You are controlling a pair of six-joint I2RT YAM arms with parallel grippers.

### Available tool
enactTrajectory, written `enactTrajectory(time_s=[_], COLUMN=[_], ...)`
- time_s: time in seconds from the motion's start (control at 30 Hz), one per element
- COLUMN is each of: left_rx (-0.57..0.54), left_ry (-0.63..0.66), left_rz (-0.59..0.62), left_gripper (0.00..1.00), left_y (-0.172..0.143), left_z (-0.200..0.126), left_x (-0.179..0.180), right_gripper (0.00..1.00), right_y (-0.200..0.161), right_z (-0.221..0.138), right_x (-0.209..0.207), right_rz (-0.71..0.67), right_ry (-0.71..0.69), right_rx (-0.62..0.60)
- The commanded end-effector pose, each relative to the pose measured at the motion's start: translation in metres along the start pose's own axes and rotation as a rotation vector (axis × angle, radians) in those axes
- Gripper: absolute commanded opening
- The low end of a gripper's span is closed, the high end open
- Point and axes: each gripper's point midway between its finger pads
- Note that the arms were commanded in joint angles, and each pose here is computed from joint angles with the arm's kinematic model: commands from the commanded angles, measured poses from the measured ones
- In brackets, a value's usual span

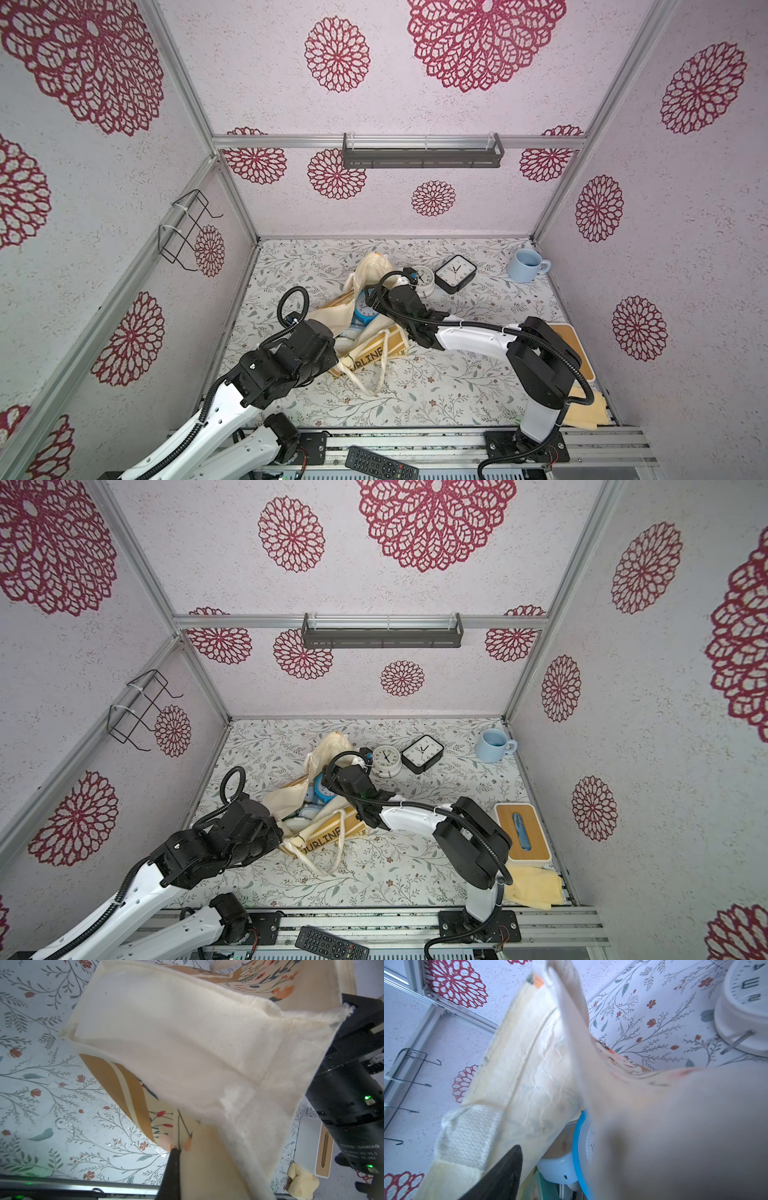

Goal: Take the alarm clock out of the canvas bag
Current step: Pick up the alarm from the canvas bag.

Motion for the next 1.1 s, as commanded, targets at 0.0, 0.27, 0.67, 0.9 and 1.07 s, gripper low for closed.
enactTrajectory(time_s=[0.0, 0.27, 0.67, 0.9, 1.07], left_rx=[0.080, 0.042, -0.086, -0.037, 0.062], left_ry=[0.173, 0.174, 0.175, 0.141, 0.053], left_rz=[0.083, 0.111, 0.090, -0.005, -0.053], left_gripper=[0.00, 0.00, 0.00, 0.42, 0.66], left_y=[-0.018, -0.010, 0.026, 0.037, 0.032], left_z=[-0.004, -0.010, -0.029, -0.028, -0.049], left_x=[0.039, 0.037, 0.028, 0.007, -0.019], right_gripper=[0.78, 0.78, 0.79, 0.79, 0.81], right_y=[0.018, 0.005, -0.086, -0.133, -0.142], right_z=[0.000, -0.020, -0.091, -0.127, -0.117], right_x=[-0.071, -0.065, -0.074, -0.097, -0.111], right_rz=[-0.086, -0.522, -0.801, -0.735, -0.753], right_ry=[-0.275, -0.362, -0.381, -0.382, -0.444], right_rx=[0.002, 0.212, 0.698, 0.749, 0.790])
Point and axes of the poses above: each gripper's point midway between its finger pads, its own z axis out along the fingers, its own x axis along the line the jaws close on, y = z × x, and after that the axes turned 2 degrees about -z, right-handed
